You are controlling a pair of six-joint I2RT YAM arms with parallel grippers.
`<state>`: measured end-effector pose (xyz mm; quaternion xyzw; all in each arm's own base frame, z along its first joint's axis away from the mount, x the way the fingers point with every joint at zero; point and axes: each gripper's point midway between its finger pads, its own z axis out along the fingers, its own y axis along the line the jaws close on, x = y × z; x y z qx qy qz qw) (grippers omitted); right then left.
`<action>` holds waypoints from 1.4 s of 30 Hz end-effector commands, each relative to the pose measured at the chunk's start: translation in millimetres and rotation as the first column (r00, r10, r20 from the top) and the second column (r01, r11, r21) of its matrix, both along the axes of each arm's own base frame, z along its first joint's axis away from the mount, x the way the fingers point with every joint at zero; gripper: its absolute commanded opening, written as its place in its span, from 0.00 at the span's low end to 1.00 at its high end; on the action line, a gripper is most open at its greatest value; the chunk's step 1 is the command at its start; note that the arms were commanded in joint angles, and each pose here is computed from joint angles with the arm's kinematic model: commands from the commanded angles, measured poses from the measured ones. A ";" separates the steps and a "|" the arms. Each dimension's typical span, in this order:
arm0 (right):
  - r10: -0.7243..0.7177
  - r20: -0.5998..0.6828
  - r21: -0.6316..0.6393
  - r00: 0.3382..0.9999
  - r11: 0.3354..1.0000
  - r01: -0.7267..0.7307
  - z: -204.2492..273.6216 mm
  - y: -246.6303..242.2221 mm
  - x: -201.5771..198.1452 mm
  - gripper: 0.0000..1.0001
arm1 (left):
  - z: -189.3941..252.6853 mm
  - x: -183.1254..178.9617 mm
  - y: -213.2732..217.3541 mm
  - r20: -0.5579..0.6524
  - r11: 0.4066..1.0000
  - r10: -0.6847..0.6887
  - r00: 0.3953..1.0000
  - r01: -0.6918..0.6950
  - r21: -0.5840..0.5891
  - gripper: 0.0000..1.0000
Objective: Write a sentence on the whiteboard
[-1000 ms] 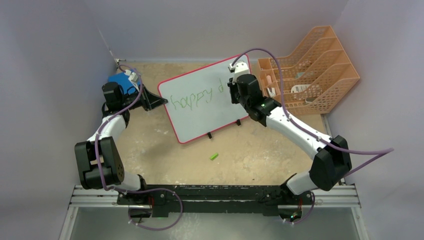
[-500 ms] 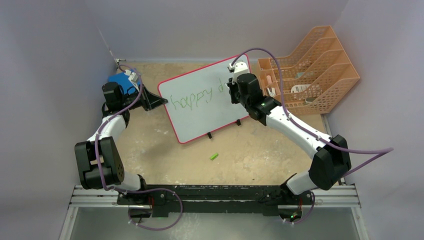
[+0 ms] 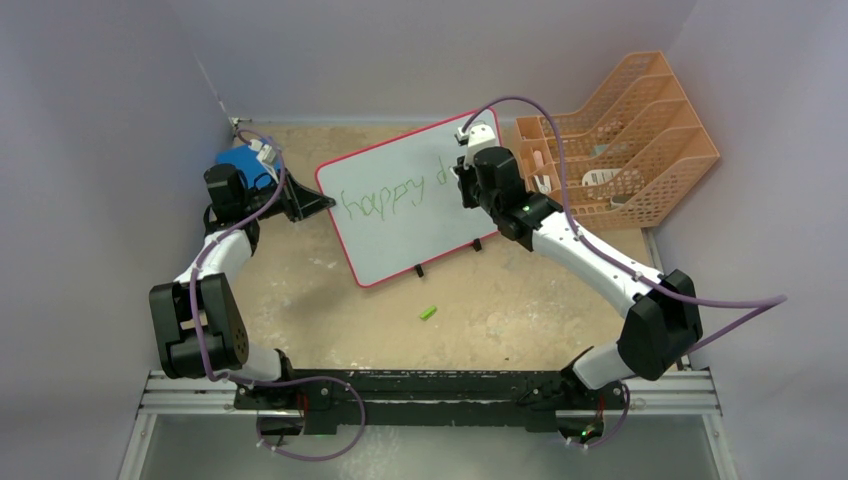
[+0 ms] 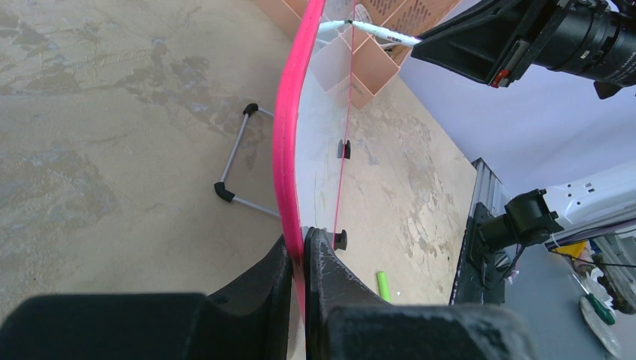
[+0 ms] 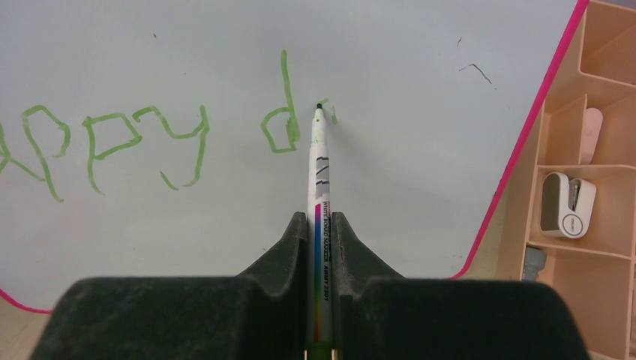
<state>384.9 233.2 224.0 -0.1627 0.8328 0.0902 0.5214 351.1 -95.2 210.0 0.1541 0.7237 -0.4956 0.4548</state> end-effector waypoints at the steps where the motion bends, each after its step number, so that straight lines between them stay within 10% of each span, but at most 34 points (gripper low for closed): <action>1: 0.035 -0.022 -0.009 0.999 0.999 -0.035 -2.5 0.7 -8.1 0.00 | 14.6 4.3 -2.4 0.093 0.999 -0.008 0.996 0.005 0.038 0.00; 42: -0.042 0.049 0.003 0.998 0.999 0.042 22.6 -7.0 7.6 0.00 | 15.0 3.2 -3.0 0.094 0.999 -0.014 0.996 0.010 0.037 0.00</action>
